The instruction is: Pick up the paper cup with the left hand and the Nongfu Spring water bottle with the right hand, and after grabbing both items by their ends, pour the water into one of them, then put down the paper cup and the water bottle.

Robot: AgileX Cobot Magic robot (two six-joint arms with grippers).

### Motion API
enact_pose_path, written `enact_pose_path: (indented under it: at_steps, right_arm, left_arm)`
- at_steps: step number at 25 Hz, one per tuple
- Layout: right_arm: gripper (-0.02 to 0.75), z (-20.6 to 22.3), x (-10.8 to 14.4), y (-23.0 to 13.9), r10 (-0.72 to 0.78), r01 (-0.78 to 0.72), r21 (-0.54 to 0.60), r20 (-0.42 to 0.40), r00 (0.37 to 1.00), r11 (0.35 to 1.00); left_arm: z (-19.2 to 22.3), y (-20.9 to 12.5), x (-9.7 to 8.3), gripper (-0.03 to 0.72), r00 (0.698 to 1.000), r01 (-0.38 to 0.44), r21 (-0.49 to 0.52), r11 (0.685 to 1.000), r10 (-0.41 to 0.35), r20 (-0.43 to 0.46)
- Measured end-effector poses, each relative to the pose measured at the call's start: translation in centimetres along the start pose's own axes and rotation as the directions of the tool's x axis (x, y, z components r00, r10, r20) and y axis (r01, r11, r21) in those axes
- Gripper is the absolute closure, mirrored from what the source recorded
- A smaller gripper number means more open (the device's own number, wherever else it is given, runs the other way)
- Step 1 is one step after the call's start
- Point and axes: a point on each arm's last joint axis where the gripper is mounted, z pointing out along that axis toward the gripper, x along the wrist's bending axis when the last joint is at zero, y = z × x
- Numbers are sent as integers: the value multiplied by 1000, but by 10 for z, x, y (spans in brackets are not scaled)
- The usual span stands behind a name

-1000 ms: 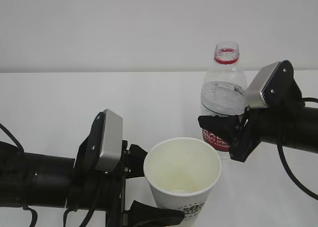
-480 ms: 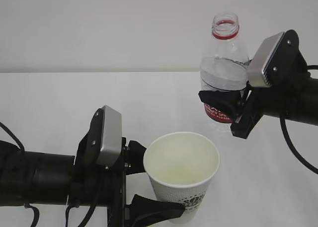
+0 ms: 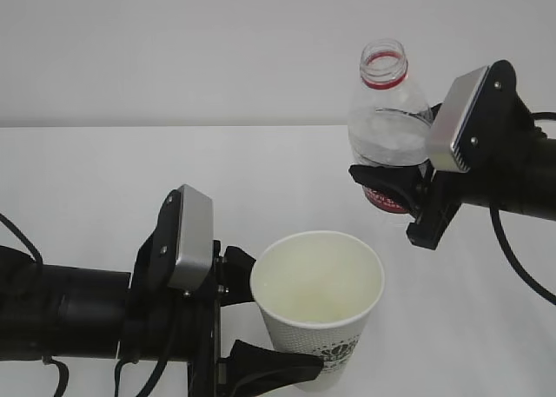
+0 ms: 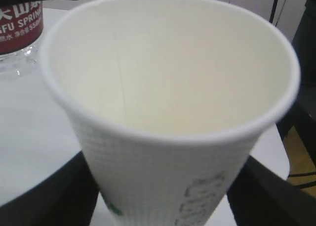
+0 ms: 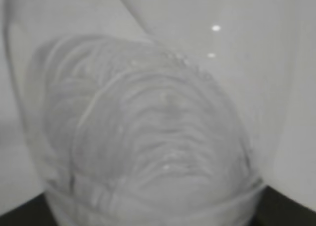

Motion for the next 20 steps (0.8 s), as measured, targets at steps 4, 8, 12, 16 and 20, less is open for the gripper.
enact_pose_path:
  at_steps: [4, 8, 12, 16, 20]
  right_arm:
    - [322, 0, 0, 0, -37, 37, 2, -1, 999, 999]
    - [322, 0, 0, 0, -87, 87, 2, -1, 996, 996]
    - [322, 0, 0, 0, -138, 138, 2, -1, 990, 990]
    - [322, 0, 0, 0, -187, 187, 2, -1, 982, 982]
    - [322, 0, 0, 1, -230, 230, -9, 0, 973, 973]
  left_arm:
    - [0, 0, 0, 130, 1000, 0, 0, 1000, 0, 0]
    - [0, 0, 0, 135, 1000, 0, 0, 1000, 0, 0]
    - [0, 0, 0, 136, 1000, 0, 0, 1000, 0, 0]
    - [0, 0, 0, 138, 1000, 0, 0, 1000, 0, 0]
    - [0, 0, 0, 139, 1000, 0, 0, 1000, 0, 0]
